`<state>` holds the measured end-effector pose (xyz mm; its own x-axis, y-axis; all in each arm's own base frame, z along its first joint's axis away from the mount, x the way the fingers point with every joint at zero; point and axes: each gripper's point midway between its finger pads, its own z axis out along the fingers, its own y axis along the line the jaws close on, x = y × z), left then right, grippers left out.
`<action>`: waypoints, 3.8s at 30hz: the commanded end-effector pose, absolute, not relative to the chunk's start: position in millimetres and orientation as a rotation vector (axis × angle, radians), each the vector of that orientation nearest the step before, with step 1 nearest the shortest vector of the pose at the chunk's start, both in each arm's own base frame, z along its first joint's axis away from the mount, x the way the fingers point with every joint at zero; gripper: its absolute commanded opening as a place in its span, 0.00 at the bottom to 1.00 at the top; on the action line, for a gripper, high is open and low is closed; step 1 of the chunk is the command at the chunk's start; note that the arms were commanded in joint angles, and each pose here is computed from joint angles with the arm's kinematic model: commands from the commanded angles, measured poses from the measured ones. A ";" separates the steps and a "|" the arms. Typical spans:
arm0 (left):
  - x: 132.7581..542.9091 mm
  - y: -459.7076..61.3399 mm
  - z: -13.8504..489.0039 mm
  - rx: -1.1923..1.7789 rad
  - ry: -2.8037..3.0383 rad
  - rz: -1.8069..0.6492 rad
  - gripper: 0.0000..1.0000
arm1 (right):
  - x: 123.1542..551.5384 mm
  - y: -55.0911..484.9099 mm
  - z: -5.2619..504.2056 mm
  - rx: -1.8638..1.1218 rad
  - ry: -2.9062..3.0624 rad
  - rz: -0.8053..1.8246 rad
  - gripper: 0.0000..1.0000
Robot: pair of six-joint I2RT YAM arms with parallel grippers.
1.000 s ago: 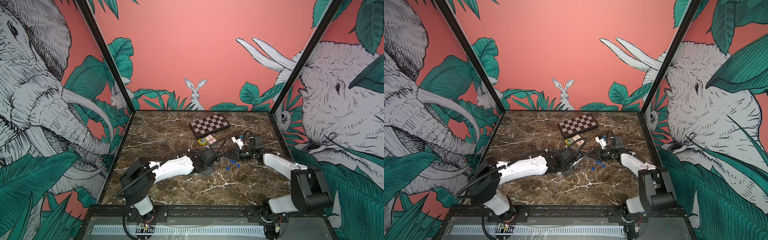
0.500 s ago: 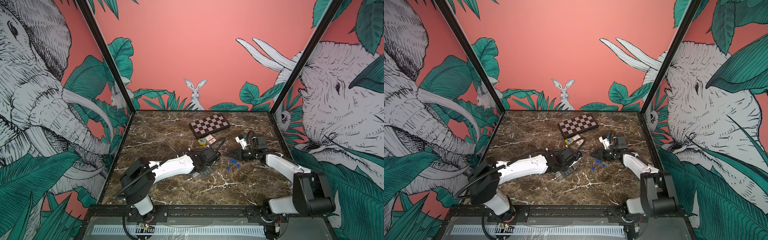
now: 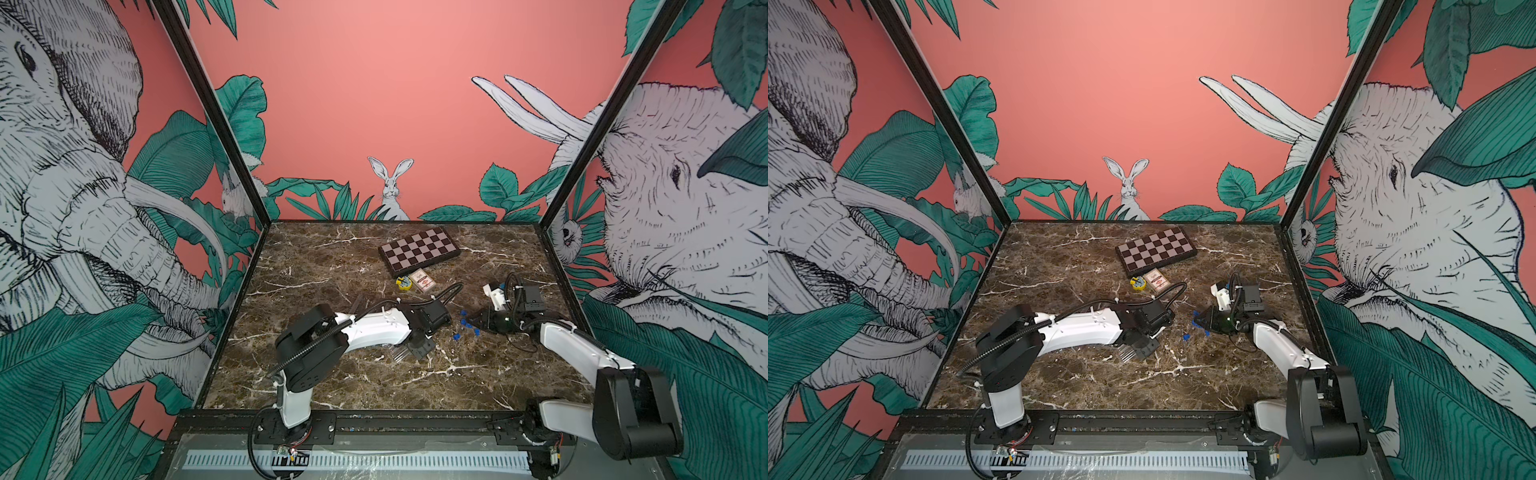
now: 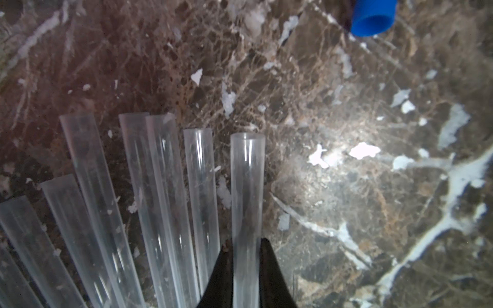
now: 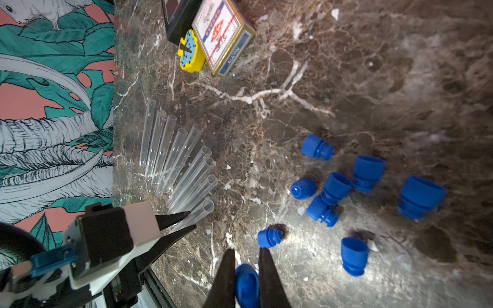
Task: Remove stoppers from test tubes
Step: Place the test tube at the center of the board, then place the stopper at the center of the board, then reset both arms
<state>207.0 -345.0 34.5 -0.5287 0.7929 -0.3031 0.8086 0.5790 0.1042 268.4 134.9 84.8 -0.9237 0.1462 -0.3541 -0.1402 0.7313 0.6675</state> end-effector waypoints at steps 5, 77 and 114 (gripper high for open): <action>209.4 -344.6 33.5 1.275 2.536 -0.024 0.16 | 264.2 122.1 74.3 0.083 2.536 0.930 0.02; 274.4 -166.0 176.1 0.586 2.362 -0.111 0.94 | 300.6 71.6 127.7 -0.029 2.440 0.330 0.98; 395.3 3.3 121.5 0.033 1.918 0.456 1.00 | 395.1 -13.6 91.2 -0.003 1.953 -0.209 0.99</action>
